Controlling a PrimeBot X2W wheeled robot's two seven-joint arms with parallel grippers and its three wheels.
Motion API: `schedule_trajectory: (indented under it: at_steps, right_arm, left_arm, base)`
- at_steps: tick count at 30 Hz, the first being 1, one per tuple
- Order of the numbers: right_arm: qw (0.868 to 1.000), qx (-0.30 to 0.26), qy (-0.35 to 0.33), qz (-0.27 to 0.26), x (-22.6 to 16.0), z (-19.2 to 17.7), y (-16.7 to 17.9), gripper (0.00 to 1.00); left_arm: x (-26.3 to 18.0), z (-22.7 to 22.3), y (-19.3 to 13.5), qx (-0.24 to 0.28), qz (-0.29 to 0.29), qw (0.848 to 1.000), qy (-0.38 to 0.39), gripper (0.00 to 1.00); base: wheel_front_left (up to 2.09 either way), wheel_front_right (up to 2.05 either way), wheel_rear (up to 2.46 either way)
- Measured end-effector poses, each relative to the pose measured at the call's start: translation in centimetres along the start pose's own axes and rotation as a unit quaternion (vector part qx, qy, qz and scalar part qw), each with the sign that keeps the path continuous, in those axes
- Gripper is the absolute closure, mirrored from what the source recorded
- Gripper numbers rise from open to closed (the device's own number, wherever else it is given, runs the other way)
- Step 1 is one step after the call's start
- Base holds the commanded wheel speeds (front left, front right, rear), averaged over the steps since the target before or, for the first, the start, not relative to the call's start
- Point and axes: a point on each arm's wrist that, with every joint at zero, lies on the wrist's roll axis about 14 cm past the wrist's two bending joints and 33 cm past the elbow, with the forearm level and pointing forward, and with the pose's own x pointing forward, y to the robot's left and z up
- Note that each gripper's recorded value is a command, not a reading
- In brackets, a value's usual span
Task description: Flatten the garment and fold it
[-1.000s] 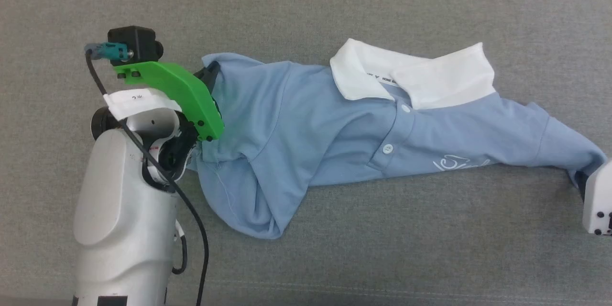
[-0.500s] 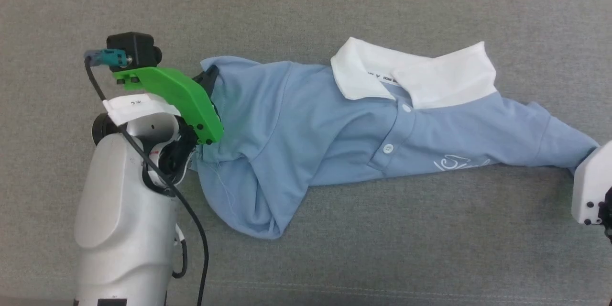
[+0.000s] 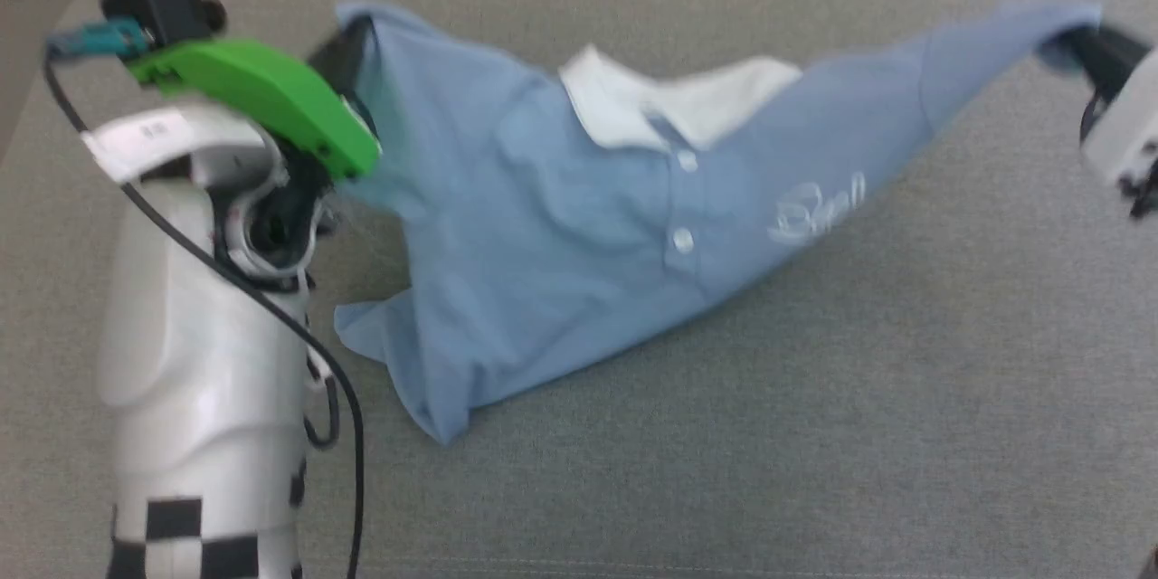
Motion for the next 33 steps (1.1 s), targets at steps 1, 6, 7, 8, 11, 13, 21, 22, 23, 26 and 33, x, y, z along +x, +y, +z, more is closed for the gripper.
schedule_trajectory:
  at_steps: [1,6,7,8,11,13,21,22,23,26,33]
  right_arm:
    - [1.0,0.001,-0.024,0.009,-0.3,2.0,0.6,1.0]
    - [0.99,-0.008,-0.136,0.042,-2.7,11.4,3.4,1.0]
    - [0.988,-0.011,-0.148,0.046,-3.2,12.5,3.9,1.0]
    - [0.985,-0.013,-0.163,0.051,-3.8,13.8,4.3,1.0]
    - [0.977,-0.019,-0.202,0.061,-5.5,17.0,5.5,1.0]
    - [0.971,-0.025,-0.227,0.066,-6.7,19.0,6.3,1.0]
    - [0.964,-0.027,-0.257,0.063,-8.3,21.7,6.7,1.0]
    - [0.965,-0.029,-0.253,0.06,-8.0,21.6,6.6,1.0]
    - [0.967,-0.031,-0.247,0.057,-7.6,21.5,6.6,1.0]
    - [0.971,-0.035,-0.23,0.05,-6.2,21.0,6.5,1.0]
    - [0.971,0.015,-0.237,0.04,-2.4,23.0,6.0,1.0]
  left_arm:
    - [-0.1,2.0,-0.8,0.003,-0.008,1.0,-0.029,1.0]
    - [-1.8,11.5,-4.3,0.018,-0.041,0.986,-0.163,1.0]
    - [-2.3,12.9,-4.8,0.021,-0.045,0.982,-0.185,1.0]
    - [-2.9,14.5,-5.4,0.029,-0.047,0.977,-0.208,1.0]
    - [-5.1,19.2,-6.5,0.055,-0.048,0.956,-0.285,1.0]
    - [-6.6,21.8,-7.2,0.068,-0.049,0.94,-0.331,1.0]
    - [-7.6,24.6,-8.3,0.08,-0.051,0.918,-0.385,1.0]
    - [-7.2,24.3,-8.1,0.083,-0.047,0.92,-0.38,1.0]
    - [-6.8,24.1,-7.8,0.089,-0.041,0.922,-0.375,1.0]
    - [-5.3,23.7,-6.7,0.098,-0.026,0.928,-0.359,1.0]
    - [-1.2,24.9,-5.6,0.1,-0.004,0.934,-0.343,1.0]
  base:
    - [0.0,0.0,0.0]
    - [0.0,0.0,0.0]
    - [0.0,0.0,0.0]
    - [0.0,0.0,0.0]
    - [0.0,0.0,0.0]
    - [0.0,0.0,0.0]
    - [0.0,0.0,0.0]
    - [0.0,0.0,0.0]
    - [0.0,0.0,0.0]
    - [0.0,0.0,0.0]
    - [0.0,0.0,0.0]
